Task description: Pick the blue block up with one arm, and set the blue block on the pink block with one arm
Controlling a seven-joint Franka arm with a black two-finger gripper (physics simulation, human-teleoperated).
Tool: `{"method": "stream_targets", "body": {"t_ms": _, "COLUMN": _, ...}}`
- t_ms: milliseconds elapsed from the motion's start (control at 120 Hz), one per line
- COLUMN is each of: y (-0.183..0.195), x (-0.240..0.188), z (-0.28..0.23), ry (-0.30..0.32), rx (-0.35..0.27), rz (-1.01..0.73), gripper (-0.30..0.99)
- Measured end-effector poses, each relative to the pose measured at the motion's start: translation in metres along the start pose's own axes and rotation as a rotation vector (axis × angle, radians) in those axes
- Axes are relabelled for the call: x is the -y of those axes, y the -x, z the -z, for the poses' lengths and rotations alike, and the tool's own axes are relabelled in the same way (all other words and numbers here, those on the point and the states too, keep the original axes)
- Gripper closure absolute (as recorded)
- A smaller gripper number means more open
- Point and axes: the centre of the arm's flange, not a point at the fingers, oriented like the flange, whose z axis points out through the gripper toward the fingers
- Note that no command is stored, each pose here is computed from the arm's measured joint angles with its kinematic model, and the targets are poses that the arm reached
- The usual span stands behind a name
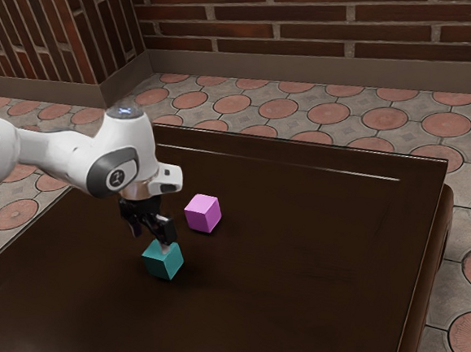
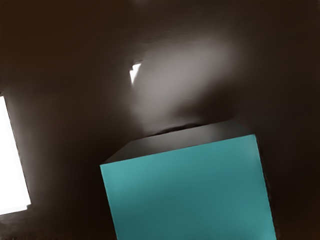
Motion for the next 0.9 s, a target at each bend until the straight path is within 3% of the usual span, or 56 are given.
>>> {"method": "stream_targets", "body": {"t_ms": 342, "y": -0.018, "x": -0.011, "z": -0.044, "ry": 0.055, "rx": 0.023, "rz": 0.018, "gripper": 0.0}}
{"method": "stream_targets", "body": {"t_ms": 417, "y": -0.018, "x": -0.011, "z": -0.059, "ry": 0.07, "rx": 0.039, "rz": 0.035, "gripper": 0.08}}
{"method": "stream_targets", "body": {"t_ms": 542, "y": -0.021, "x": -0.01, "z": -0.067, "ry": 0.066, "rx": 0.043, "rz": 0.058, "gripper": 0.08}}
{"method": "stream_targets", "body": {"t_ms": 617, "y": -0.023, "x": -0.012, "z": -0.062, "ry": 0.061, "rx": 0.03, "rz": 0.067, "gripper": 0.12}}
{"method": "stream_targets", "body": {"t_ms": 717, "y": -0.025, "x": -0.012, "z": -0.05, "ry": 0.053, "rx": 0.007, "rz": 0.078, "gripper": 0.27}}
{"method": "stream_targets", "body": {"t_ms": 900, "y": -0.05, "x": 0.003, "z": 0.008, "ry": 0.037, "rx": -0.087, "rz": 0.098, "gripper": 0.29}}
